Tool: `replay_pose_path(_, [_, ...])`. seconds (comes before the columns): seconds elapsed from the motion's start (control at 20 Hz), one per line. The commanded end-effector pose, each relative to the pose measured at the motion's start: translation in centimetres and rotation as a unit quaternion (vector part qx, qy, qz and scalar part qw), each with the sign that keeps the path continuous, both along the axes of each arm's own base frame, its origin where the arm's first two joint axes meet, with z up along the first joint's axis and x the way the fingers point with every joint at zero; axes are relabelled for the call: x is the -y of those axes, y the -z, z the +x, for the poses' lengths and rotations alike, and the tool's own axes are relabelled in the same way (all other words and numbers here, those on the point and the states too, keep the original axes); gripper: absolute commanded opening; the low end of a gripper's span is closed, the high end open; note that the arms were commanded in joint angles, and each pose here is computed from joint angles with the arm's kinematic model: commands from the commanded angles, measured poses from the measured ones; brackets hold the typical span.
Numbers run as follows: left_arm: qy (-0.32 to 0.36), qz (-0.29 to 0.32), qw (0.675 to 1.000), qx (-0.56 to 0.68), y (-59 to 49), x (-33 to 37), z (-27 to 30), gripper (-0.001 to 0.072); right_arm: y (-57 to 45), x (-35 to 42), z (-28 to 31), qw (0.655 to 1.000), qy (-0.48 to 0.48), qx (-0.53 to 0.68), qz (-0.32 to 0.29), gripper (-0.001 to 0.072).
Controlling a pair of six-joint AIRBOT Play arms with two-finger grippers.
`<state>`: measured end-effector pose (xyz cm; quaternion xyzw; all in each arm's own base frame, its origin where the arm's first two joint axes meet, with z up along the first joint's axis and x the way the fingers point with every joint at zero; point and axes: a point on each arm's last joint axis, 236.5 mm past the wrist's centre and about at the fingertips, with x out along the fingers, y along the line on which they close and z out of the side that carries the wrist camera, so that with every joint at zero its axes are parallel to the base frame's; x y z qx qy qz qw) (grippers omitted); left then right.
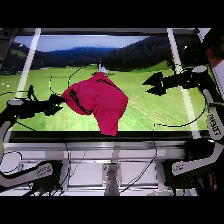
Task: Fold the clothes and pants, and hang the long-sleeved shirts on hangers.
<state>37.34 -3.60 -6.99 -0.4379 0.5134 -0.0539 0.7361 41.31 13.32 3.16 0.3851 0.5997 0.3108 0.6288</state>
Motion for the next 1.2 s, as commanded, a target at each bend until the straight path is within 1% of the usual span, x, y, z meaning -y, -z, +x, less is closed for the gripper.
replay_pose_path(0.0, [-0.020,-0.025,0.999,-0.010,2.0,1.2,1.2,0.0585,0.1,-0.4,0.2,1.000,0.000,0.003,0.000,0.0637])
replay_pose_path(0.1, [-0.026,-0.022,0.999,0.001,2.5,1.3,2.0,0.0584,0.1,-0.4,0.2,1.000,0.001,0.003,0.000,0.0637])
replay_pose_path(0.2, [-0.042,-0.028,0.999,0.005,2.5,1.4,2.6,0.0567,0.2,-0.4,0.4,1.000,0.005,0.005,-0.002,0.0636])
replay_pose_path(0.25, [-0.046,-0.027,0.999,0.007,2.5,1.5,2.8,0.0518,0.2,-0.4,0.5,1.000,0.007,0.006,-0.003,0.0636])
replay_pose_path(0.3, [-0.047,-0.025,0.999,0.009,2.5,1.5,3.0,0.0428,0.2,-0.3,0.6,1.000,0.008,0.007,-0.003,0.0636])
replay_pose_path(0.35, [-0.049,-0.024,0.998,0.010,2.5,1.5,3.1,0.0394,0.2,-0.3,0.6,1.000,0.009,0.007,-0.003,0.0636])
replay_pose_path(0.4, [-0.047,-0.023,0.999,0.011,2.4,1.6,3.2,0.0394,0.2,-0.3,0.7,1.000,0.009,0.008,-0.004,0.0636])
replay_pose_path(0.45, [-0.045,-0.023,0.999,0.013,2.3,1.8,3.3,0.0346,0.3,-0.3,0.8,1.000,0.011,0.009,-0.005,0.0636])
replay_pose_path(0.5, [-0.044,-0.023,0.999,0.016,2.1,1.8,3.5,0.0157,0.5,-0.1,0.9,1.000,0.014,0.011,-0.011,0.0636])
replay_pose_path(0.55, [-0.039,-0.025,0.999,0.022,1.7,1.9,3.7,0.0013,1.0,0.2,0.8,1.000,0.011,0.009,-0.023,0.0627])
replay_pose_path(0.65, [-0.014,-0.027,0.999,0.042,0.2,2.4,4.4,0.0008,2.4,0.9,-0.3,0.998,-0.006,-0.008,-0.055,0.0618])
replay_pose_path(0.75, [0.026,-0.002,0.996,0.085,-1.9,2.4,5.1,0.0006,3.3,0.9,-1.0,0.997,-0.014,-0.023,-0.072,0.0618])
replay_pose_path(0.85, [0.058,0.051,0.990,0.115,-3.8,1.6,5.0,0.0005,4.2,-0.5,-1.6,0.996,-0.033,-0.035,-0.069,0.0618])
replay_pose_path(0.9, [0.080,0.091,0.985,0.125,-4.5,0.9,4.6,0.0005,4.9,-1.4,-1.9,0.996,-0.044,-0.042,-0.069,0.0618])
replay_pose_path(1.05, [0.097,0.188,0.971,0.107,-5.4,-2.0,2.7,0.0005,7.4,-4.9,-2.6,0.993,-0.077,-0.051,-0.076,0.0619])
replay_pose_path(1.1, [0.102,0.220,0.965,0.098,-5.5,-2.9,2.1,0.0005,8.2,-5.8,-2.2,0.992,-0.078,-0.041,-0.085,0.0619])
replay_pose_path(1.15, [0.107,0.240,0.960,0.094,-5.6,-3.4,1.7,0.0006,9.1,-6.7,-1.6,0.992,-0.072,-0.030,-0.095,0.0619])
